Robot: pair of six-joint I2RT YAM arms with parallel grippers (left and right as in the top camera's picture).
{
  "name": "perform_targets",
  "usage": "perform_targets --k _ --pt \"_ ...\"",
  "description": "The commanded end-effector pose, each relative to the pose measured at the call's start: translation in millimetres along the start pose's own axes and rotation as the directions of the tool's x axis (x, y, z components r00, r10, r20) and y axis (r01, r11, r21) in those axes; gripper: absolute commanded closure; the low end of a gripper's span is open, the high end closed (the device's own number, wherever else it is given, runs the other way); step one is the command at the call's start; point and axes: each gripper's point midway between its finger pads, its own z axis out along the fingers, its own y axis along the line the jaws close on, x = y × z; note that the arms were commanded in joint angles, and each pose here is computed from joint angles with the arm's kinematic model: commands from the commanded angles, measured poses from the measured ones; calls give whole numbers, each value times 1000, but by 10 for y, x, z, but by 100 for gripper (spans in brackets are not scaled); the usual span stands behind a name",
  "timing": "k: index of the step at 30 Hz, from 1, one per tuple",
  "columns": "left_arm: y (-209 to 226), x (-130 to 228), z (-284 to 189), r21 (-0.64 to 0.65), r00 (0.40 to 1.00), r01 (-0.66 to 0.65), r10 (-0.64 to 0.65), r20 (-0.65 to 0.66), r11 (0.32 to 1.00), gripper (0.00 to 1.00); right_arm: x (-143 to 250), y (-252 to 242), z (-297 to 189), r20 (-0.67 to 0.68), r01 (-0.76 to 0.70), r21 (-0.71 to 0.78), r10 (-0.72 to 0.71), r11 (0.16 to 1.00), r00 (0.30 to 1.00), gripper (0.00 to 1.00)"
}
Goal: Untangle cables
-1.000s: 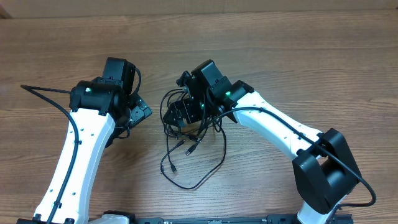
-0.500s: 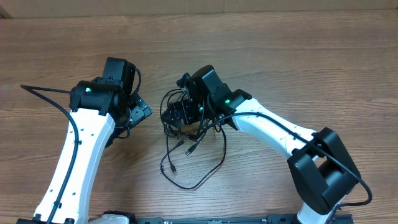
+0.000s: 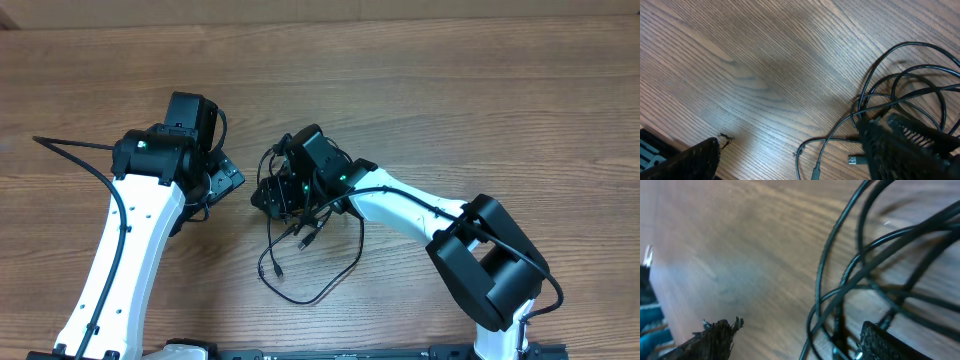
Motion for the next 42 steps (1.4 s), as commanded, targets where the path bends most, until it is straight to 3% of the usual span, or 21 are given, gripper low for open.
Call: perform_targets --k 1,8,16,25,34,38,42 --pt "36 -33 17 -17 999 29 -29 15 999 0 -85 -126 -4 48 -34 63 31 997 998 20" --pt "36 -33 17 -17 999 29 -29 14 999 0 -33 -93 118 40 -27 52 25 998 999 20" --pt "36 -33 17 -17 999 29 -29 14 999 1 -16 -198 278 50 -31 74 28 997 998 41" --pt "36 -33 17 -17 999 29 -29 14 999 0 18 -248 328 42 -60 81 57 995 998 96" --pt "36 -33 17 -17 999 29 -29 14 999 0 -20 -85 224 -9 -77 -40 77 996 997 96" --pt "36 -33 17 -17 999 29 -29 14 999 0 -296 70 -151 24 -81 -142 85 987 996 96" --pt "36 -33 17 -17 999 29 -29 14 999 0 -672 205 -777 146 -33 -179 59 983 987 96"
